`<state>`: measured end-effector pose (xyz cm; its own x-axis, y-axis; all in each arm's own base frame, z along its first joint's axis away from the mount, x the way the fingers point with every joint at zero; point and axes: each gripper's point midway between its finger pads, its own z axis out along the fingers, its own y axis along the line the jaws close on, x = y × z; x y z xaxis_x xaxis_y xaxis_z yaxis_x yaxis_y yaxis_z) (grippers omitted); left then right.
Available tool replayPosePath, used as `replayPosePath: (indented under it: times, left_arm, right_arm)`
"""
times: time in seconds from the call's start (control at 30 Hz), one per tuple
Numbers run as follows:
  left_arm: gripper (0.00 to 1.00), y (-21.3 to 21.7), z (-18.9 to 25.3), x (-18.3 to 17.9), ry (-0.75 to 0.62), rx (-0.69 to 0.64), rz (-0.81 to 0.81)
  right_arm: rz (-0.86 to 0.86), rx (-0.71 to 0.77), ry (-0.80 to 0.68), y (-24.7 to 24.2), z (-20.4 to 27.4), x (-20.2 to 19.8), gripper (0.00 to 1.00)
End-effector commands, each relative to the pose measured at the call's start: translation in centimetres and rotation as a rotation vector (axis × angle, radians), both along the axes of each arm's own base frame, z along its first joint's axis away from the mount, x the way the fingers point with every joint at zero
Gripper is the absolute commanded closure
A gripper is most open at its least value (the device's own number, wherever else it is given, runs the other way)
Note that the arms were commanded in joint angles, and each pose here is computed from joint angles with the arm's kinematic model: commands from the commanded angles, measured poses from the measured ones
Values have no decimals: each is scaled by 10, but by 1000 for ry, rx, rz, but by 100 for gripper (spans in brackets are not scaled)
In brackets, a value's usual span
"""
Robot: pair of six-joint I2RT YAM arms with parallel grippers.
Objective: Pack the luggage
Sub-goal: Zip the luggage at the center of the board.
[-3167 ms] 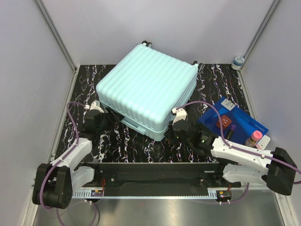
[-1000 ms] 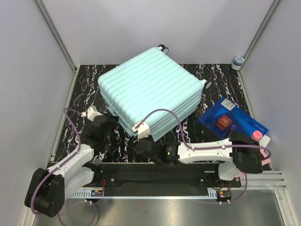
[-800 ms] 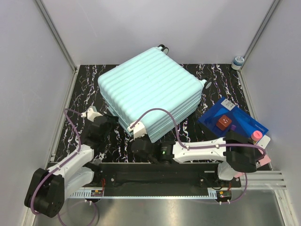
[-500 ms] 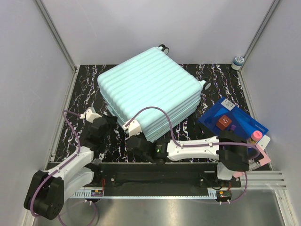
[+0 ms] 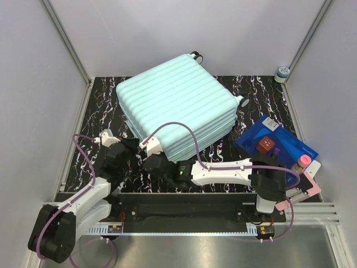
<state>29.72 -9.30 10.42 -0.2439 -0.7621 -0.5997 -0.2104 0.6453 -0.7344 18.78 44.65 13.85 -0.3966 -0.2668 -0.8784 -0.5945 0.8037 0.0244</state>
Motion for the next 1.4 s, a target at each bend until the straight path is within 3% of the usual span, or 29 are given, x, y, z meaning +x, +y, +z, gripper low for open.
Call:
replayPosePath:
  times: [0.0, 0.03, 0.13, 0.23, 0.37, 0.53, 0.57, 0.6, 0.67, 0.83, 0.87, 0.9, 0.97, 1.13, 1.37]
  left_arm:
    - [100, -34, 32, -4, -89, -53, -167]
    - [100, -32, 31, -4, -71, -31, -165]
    - [96, -24, 38, -7, -62, 21, -157]
    - [79, -10, 49, -10, -54, 73, -125]
    - [46, 9, 60, -17, -50, 128, -86]
    - [24, 19, 64, -20, -28, 168, -112]
    - [21, 21, 63, -20, -24, 179, -116]
    - [16, 21, 63, -22, -23, 206, -135]
    - [13, 18, 61, -24, -19, 227, -167]
    - [10, 5, 63, -31, -47, 263, -281]
    - [10, 4, 63, -32, -49, 271, -292]
    - [9, 1, 64, -33, -53, 270, -309]
    - [8, -1, 66, -35, -67, 270, -329]
    - [6, -2, 71, -39, -96, 269, -332]
    - [3, -7, 63, -46, -81, 244, -359]
  right_arm:
    - [77, 348, 82, 52, 71, 1, 94]
    - [81, 350, 88, 48, 74, -2, 84]
    - [84, 330, 116, 32, 72, -9, 67]
    - [108, 311, 148, 16, 72, -20, 63]
    - [154, 308, 214, -3, 71, -39, 56]
    - [194, 294, 227, -24, 77, -52, 44]
    - [196, 287, 217, -28, 79, -50, 36]
    - [201, 275, 191, -32, 85, -46, 34]
    - [177, 268, 173, -45, 97, -35, 31]
    - [-12, 341, 87, -100, 153, 41, 22]
    - [-83, 348, 32, -115, 165, 58, 18]
    - [-150, 372, -32, -138, 188, 76, 5]
    - [-237, 372, -97, -168, 208, 99, 0]
    - [-472, 406, -81, -253, 236, 164, 0]
    - [-735, 373, -98, -317, 223, 195, 0]
